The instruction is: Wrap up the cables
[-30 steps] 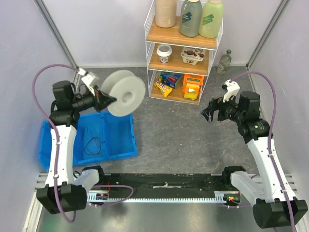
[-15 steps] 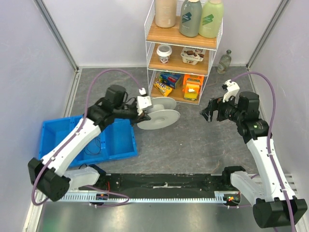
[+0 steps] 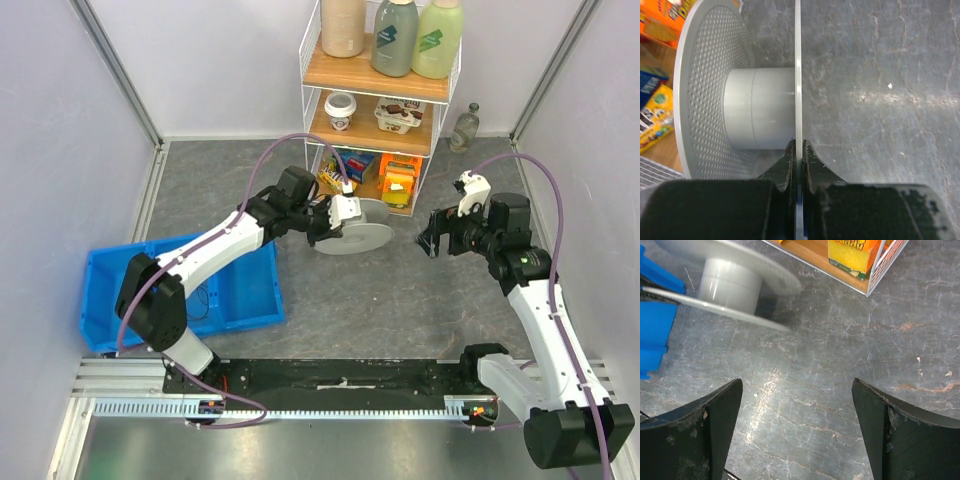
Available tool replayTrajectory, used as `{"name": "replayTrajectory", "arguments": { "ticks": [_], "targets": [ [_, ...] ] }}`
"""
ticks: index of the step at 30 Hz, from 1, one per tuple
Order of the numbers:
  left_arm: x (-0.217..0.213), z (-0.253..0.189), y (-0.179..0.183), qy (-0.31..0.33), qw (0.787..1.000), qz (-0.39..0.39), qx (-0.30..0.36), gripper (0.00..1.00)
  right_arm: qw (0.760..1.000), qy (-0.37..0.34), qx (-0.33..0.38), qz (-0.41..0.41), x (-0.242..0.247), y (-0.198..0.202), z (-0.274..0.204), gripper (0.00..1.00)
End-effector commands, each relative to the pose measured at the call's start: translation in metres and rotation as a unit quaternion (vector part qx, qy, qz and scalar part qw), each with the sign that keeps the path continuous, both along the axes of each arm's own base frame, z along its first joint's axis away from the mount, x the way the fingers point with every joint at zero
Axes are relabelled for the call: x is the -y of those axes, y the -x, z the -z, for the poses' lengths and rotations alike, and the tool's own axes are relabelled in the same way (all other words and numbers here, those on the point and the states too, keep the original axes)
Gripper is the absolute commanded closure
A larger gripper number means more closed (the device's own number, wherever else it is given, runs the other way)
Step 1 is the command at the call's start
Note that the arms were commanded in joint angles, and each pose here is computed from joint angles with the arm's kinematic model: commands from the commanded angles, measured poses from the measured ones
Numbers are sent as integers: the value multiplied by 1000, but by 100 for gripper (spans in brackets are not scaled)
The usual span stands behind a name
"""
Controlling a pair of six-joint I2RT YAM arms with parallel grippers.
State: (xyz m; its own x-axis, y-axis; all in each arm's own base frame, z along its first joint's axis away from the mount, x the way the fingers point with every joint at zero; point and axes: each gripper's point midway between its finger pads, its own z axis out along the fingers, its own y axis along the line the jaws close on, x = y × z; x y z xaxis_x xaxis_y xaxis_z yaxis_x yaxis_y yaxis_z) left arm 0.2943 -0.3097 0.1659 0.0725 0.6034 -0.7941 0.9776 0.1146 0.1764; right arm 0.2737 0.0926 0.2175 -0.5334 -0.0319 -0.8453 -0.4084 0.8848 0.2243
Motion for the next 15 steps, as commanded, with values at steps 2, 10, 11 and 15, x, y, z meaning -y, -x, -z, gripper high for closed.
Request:
{"name": "replayTrajectory", "arguments": {
  "ticks": [2,10,11,15],
  "targets": [
    [33,-56,-32,50,993,48,97,96,1000,5,-20,-19,-2,3,13,2],
    [34,-47,-38,41,995,52,77,77,999,0,-33,-33,-7,1,18,2],
    [34,-48,-39,45,995,51,72,77,999,-1,-33,-33,-7,0,16,2],
    [35,-53,-39,55,996,54,48,79,999,-1,-30,-36,-8,0,14,2]
  ]
}}
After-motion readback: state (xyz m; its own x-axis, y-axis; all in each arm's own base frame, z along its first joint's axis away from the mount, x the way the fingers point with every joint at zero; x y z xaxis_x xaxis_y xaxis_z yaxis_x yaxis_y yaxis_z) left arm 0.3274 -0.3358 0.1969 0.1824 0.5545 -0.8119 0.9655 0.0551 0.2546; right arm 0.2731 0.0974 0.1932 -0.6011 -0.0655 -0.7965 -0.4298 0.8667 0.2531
